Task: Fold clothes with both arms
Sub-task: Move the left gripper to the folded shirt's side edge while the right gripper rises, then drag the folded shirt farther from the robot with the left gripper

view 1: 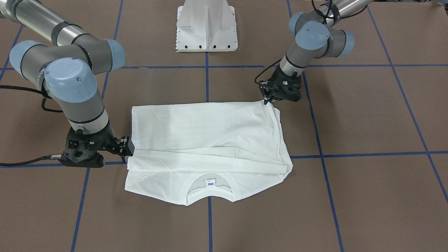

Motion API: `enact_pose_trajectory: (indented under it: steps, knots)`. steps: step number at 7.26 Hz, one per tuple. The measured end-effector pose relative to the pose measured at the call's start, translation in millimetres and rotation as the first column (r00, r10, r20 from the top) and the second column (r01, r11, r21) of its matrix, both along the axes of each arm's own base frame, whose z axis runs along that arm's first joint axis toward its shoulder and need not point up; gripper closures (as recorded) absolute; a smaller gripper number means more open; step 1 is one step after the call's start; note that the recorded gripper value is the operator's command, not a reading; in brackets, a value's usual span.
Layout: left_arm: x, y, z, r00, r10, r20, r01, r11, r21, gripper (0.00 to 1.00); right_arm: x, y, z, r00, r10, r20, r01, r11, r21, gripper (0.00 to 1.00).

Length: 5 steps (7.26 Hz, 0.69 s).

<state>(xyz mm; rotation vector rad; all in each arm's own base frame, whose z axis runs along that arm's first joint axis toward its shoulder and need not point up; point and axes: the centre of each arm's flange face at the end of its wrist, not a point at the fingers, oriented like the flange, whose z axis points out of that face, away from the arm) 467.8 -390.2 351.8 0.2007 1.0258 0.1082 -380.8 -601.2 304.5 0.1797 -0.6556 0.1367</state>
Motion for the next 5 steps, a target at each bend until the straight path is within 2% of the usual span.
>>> enact_pose_trajectory:
  steps: [2,4,5]
  knots:
    - [-10,-4,-1,1.000,-0.013,0.003,0.013,1.000,0.005,1.00,1,1,0,1.000,0.001,0.001,-0.001,1.000,0.002,0.00]
    - [-35,-28,12,0.998,-0.047,0.043,0.046,0.999,0.024,1.00,1,1,-1,1.000,0.002,0.000,-0.002,1.000,0.002,0.00]
    - [-53,-48,19,0.994,-0.063,0.087,0.059,0.997,0.049,1.00,1,1,-1,1.000,0.002,0.001,-0.002,1.000,0.002,0.00]
